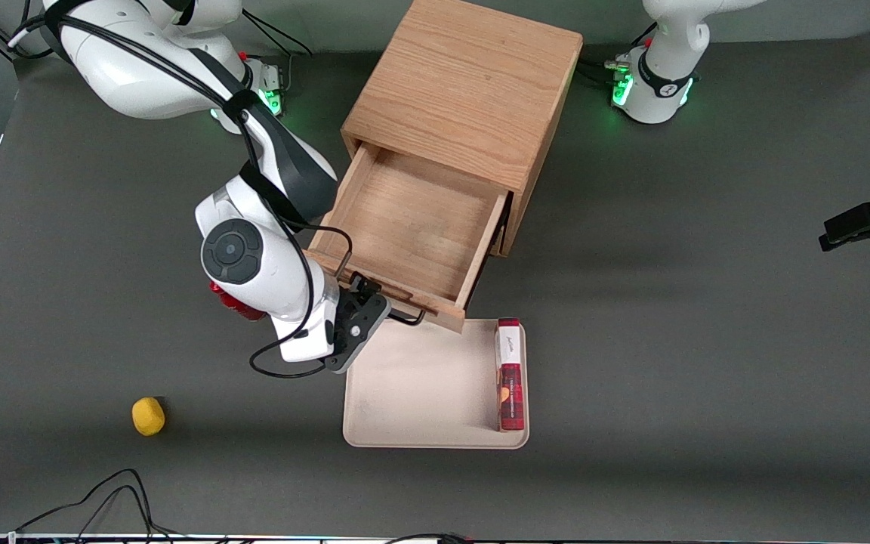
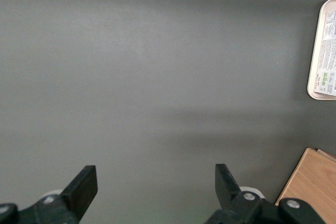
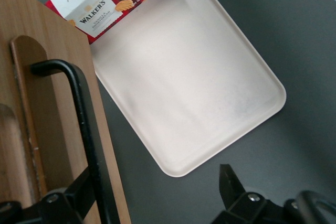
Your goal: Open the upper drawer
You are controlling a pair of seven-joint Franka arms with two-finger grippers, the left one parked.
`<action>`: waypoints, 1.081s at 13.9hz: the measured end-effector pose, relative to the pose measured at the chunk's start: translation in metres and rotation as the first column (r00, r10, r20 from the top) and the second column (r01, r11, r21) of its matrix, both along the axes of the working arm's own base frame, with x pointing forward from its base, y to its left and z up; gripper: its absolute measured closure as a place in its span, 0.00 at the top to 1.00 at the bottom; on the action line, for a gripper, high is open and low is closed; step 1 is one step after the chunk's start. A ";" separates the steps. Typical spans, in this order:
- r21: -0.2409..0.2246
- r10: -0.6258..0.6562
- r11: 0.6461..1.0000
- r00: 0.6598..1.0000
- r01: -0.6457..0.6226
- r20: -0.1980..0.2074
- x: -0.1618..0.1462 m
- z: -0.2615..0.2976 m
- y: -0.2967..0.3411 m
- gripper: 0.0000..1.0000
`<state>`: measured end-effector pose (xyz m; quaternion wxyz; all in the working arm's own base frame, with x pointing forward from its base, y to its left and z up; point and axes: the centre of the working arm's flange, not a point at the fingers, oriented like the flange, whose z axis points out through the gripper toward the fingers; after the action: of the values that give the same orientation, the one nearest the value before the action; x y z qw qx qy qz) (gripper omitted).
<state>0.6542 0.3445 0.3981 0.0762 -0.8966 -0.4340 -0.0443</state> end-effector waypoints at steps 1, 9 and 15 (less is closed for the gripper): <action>0.001 -0.003 1.000 1.000 0.003 0.004 0.002 0.002 -0.001 1.00; 0.007 -0.018 1.000 1.000 0.017 0.013 0.010 0.002 -0.006 1.00; 0.007 -0.026 1.000 0.999 0.026 0.021 0.014 0.005 -0.011 1.00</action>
<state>0.6686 0.3339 0.4032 0.0741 -0.9014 -0.4228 -0.0561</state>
